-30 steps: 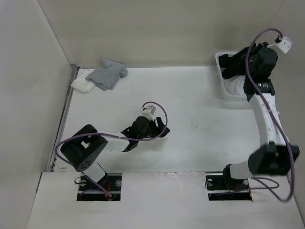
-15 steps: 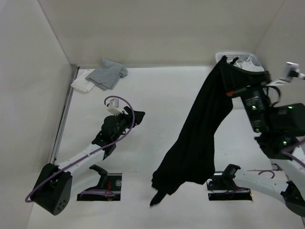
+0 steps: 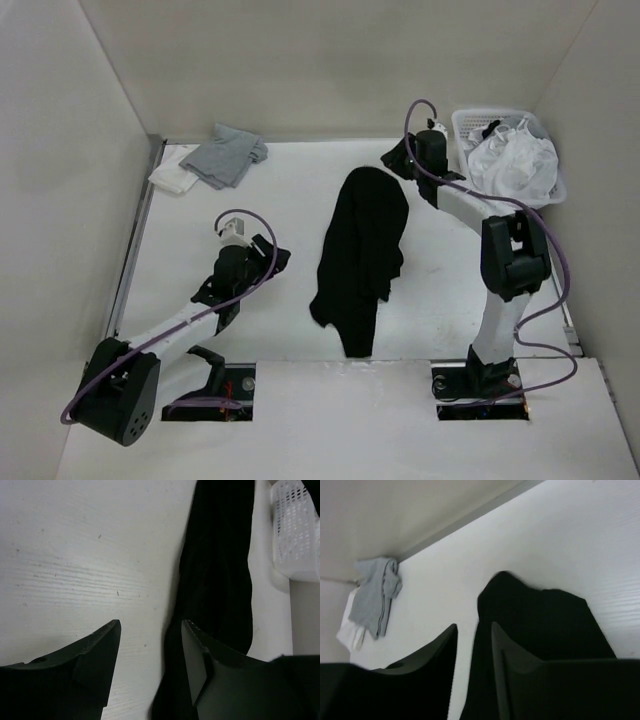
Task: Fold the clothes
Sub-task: Move the tank top to the center of the board, then flatten the tank top out
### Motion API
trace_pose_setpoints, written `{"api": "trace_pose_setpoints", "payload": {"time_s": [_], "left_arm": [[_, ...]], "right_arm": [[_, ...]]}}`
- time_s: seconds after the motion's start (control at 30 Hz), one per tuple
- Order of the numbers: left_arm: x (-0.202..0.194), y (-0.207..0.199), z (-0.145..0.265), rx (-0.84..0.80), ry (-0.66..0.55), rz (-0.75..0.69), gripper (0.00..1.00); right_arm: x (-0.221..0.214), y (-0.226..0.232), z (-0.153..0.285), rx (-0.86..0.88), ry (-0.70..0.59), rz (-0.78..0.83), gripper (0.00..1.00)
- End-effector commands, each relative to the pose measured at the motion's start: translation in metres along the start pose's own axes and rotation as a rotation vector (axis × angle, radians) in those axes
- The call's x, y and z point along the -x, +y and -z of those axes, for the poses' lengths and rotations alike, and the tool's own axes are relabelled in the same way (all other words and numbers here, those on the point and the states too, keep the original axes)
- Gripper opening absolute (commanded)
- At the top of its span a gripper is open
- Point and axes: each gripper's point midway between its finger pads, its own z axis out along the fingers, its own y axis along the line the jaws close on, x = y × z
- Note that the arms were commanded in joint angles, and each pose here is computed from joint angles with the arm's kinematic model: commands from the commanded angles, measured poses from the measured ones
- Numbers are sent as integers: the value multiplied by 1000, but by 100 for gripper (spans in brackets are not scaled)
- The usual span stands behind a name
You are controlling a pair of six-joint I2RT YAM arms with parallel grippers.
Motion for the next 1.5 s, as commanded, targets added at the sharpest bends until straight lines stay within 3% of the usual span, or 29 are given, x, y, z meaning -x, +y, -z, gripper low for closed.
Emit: {"api": "trace_pose_setpoints", "payload": {"time_s": [0.0,0.07,0.1,0.2,0.27,0.33,0.53,0.7,1.03,1.27,1.3,1.4,1.47], "left_arm": [[-2,-7,-1,-10,-1,-55,49],[-12,-4,-1,6,23,-90,45],[-19,-5,-1,11,44,-112,43],[-41,-8,0,9,104,-161,39],[-64,-14,2,-10,169,-197,38],[-86,-15,6,-5,234,-229,38],[-129,-5,30,38,349,-288,38],[-139,-9,36,37,361,-283,43],[-151,-9,40,37,405,-275,38],[-165,-7,35,46,448,-278,26],[-165,-7,34,51,448,-278,21],[-162,-7,31,60,437,-265,10],[-156,-12,31,55,414,-241,8]], "right_arm": [[92,73,43,188,-185,15,42],[48,69,63,173,-109,77,44],[23,64,73,169,-68,102,40],[-85,41,123,156,112,167,6],[-142,23,162,131,199,176,1],[-186,8,201,106,278,178,3],[-256,-34,299,-17,462,171,40],[-294,-48,321,-62,588,165,50],[-336,-60,327,-85,718,130,52],[-345,-50,326,-30,745,92,30],[-343,-48,324,-21,731,86,21],[-336,-43,319,-3,697,69,12],[-321,-35,313,22,635,45,6]]}}
